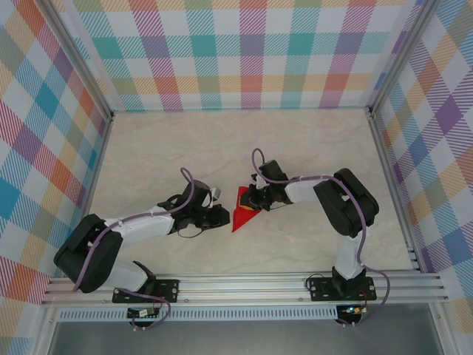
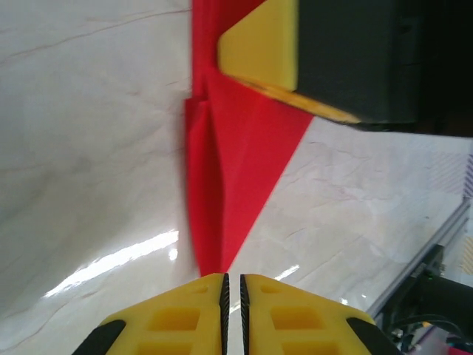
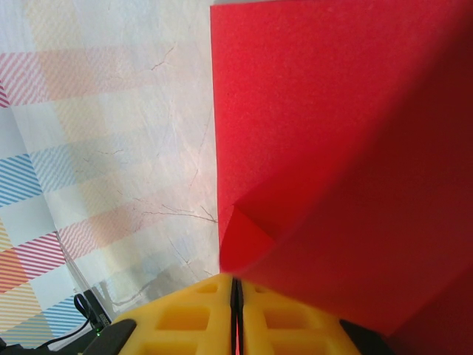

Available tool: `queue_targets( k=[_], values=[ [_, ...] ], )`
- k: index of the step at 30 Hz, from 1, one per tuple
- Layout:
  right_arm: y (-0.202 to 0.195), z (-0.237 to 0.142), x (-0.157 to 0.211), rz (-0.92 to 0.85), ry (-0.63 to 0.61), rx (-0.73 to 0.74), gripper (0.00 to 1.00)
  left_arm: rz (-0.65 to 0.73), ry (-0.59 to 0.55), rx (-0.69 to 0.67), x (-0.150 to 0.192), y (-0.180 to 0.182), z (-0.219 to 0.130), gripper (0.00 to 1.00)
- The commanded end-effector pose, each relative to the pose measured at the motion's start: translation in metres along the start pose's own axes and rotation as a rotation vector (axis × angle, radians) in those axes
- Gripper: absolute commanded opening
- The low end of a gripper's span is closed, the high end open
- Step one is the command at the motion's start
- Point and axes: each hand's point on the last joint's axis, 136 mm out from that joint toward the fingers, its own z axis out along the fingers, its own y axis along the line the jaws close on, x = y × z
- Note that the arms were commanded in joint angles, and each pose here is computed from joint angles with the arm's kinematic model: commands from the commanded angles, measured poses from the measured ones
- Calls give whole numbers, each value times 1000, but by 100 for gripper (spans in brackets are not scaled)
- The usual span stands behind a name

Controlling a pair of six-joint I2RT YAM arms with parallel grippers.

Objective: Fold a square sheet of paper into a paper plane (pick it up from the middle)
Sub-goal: Fourth fold the wing at the center of the table.

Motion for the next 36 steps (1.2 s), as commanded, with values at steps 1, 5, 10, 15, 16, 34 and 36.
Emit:
queue_targets(
  k=[1, 5, 10, 15, 16, 34, 36],
  values=[
    [-40, 10, 16, 54, 47, 125, 11, 25, 25, 130, -10, -32, 10, 14],
    [-40, 11, 16, 53, 49, 125, 11, 16, 45, 181, -15, -40, 23, 14],
    [-41, 11, 17, 51, 52, 127, 10, 3, 75, 186, -12, -36, 32, 14],
    [-41, 12, 17, 52, 54, 129, 11, -32, 120, 129, 2, -13, 42, 14],
    [-41, 12, 17, 51, 53, 129, 11, -38, 126, 114, 5, -8, 45, 14],
    [-45, 12, 18, 59, 58, 140, 10, -121, 214, 22, 49, 37, 46, 14],
    [-45, 12, 18, 58, 56, 142, 10, -116, 238, 31, 54, 36, 43, 14]
  ],
)
